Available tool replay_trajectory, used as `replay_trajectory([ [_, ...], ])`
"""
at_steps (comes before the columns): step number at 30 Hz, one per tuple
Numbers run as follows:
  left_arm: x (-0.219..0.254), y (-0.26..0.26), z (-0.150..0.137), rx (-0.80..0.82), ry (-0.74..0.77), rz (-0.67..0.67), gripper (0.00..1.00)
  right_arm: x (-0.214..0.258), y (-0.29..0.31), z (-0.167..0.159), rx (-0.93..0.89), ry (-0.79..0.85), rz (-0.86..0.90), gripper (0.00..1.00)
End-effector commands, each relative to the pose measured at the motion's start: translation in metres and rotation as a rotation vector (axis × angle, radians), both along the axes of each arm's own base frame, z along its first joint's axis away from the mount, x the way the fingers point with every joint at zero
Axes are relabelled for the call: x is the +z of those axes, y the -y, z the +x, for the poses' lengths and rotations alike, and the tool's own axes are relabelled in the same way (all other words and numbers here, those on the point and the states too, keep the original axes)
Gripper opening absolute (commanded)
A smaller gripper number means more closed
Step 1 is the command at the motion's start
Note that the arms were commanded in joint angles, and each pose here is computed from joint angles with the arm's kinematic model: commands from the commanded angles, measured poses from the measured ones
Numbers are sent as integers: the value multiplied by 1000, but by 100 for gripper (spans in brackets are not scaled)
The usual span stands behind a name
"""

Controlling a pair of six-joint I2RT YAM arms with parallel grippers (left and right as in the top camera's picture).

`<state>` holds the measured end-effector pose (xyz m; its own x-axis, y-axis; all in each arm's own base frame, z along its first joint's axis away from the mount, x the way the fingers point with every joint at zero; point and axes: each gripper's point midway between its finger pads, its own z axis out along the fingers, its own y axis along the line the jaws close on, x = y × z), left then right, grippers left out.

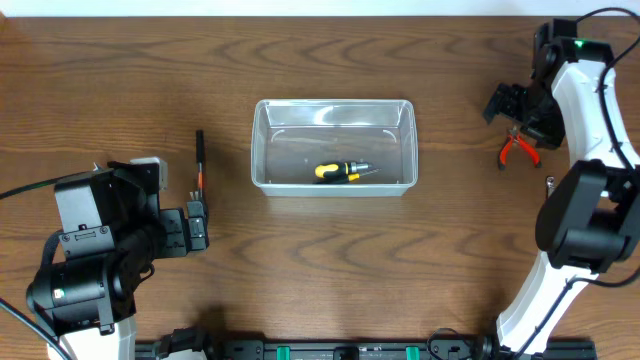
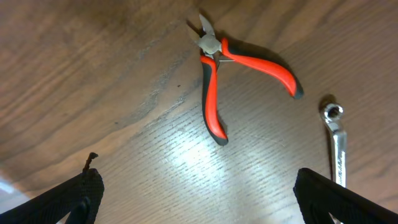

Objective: Pack container
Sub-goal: 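Move the right gripper to the red pliers and grasp them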

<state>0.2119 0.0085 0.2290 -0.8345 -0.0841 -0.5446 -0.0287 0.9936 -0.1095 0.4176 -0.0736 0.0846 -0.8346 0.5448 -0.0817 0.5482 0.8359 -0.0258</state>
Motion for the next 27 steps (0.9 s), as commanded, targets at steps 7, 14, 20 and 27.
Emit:
replay_trajectory([
  [7, 7, 0, 1, -12, 19, 15, 98, -40, 5, 4, 44, -61, 14, 99],
  [14, 7, 0, 1, -12, 19, 15, 98, -60, 7, 6, 42, -82, 19, 99],
  [20, 7, 0, 1, -12, 19, 15, 98, -80, 6, 4, 42, -121, 29, 99],
  [27, 7, 0, 1, -12, 19, 15, 98, -99, 6, 1, 39, -153, 40, 99],
])
